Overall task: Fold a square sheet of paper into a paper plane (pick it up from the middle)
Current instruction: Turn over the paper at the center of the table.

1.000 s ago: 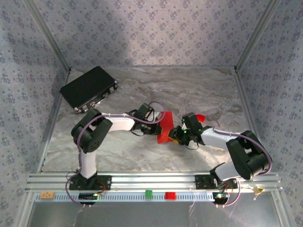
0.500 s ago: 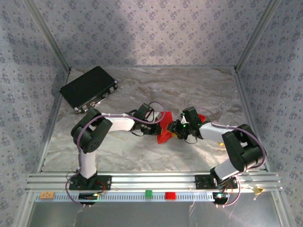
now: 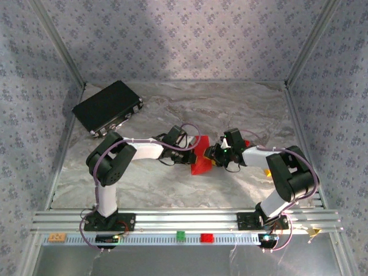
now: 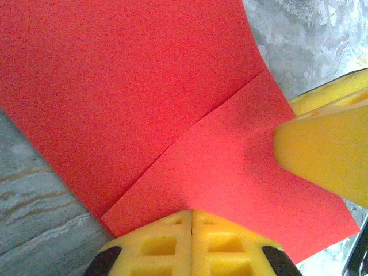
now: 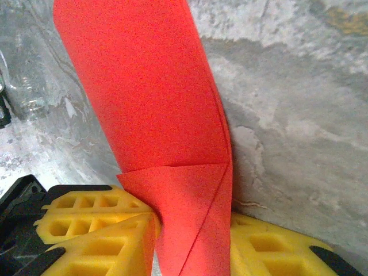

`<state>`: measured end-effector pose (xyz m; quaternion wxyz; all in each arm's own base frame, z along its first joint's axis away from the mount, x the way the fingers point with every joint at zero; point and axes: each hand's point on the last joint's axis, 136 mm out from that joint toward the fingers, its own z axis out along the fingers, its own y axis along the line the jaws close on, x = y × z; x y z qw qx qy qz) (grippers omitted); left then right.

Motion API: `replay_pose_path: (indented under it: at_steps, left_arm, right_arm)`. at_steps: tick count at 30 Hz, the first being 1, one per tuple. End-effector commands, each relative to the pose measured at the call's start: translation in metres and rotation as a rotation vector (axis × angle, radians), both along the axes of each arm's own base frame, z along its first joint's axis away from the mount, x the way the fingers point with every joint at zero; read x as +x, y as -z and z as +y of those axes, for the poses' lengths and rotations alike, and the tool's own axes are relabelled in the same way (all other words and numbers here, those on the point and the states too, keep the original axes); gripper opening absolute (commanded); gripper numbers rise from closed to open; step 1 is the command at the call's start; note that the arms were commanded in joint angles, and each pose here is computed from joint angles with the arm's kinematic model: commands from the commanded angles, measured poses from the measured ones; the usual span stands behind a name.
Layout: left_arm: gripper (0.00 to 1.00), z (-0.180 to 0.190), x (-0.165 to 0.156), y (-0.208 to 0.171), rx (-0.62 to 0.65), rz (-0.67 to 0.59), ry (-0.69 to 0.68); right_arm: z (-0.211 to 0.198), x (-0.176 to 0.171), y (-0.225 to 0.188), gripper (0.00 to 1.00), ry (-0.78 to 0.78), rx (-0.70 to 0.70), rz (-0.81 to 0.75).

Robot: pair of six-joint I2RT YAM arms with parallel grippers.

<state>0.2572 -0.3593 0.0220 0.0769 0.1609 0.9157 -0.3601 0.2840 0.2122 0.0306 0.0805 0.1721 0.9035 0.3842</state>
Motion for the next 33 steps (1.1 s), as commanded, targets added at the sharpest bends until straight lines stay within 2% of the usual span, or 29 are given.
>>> replay_pose_path:
  at_steps: [1, 10, 20, 25, 30, 33]
  left_arm:
    - [0.00, 0.014, -0.009, 0.010, 0.056, 0.041, -0.009]
    - [0.00, 0.014, -0.009, 0.006, 0.051, 0.035, -0.010]
    - [0.00, 0.014, -0.008, 0.004, 0.046, 0.034, -0.009]
    - [0.01, 0.013, -0.008, 0.002, 0.043, 0.030, -0.008]
    - [0.05, 0.013, -0.007, -0.006, 0.030, 0.016, -0.009]
    - [0.13, 0.012, -0.005, -0.017, 0.013, -0.007, -0.013]
  right_arm:
    - [0.005, 0.005, -0.003, 0.34, -0.023, 0.025, -0.023]
    - [-0.001, 0.008, 0.002, 0.24, -0.006, 0.041, -0.026]
    - [-0.002, 0.010, 0.007, 0.21, -0.005, 0.053, -0.028]
    - [-0.003, 0.010, 0.008, 0.17, -0.005, 0.060, -0.030]
    - [-0.003, 0.011, 0.004, 0.11, -0.004, 0.072, -0.045]
    - [-0.004, 0.011, -0.001, 0.09, -0.005, 0.077, -0.063]
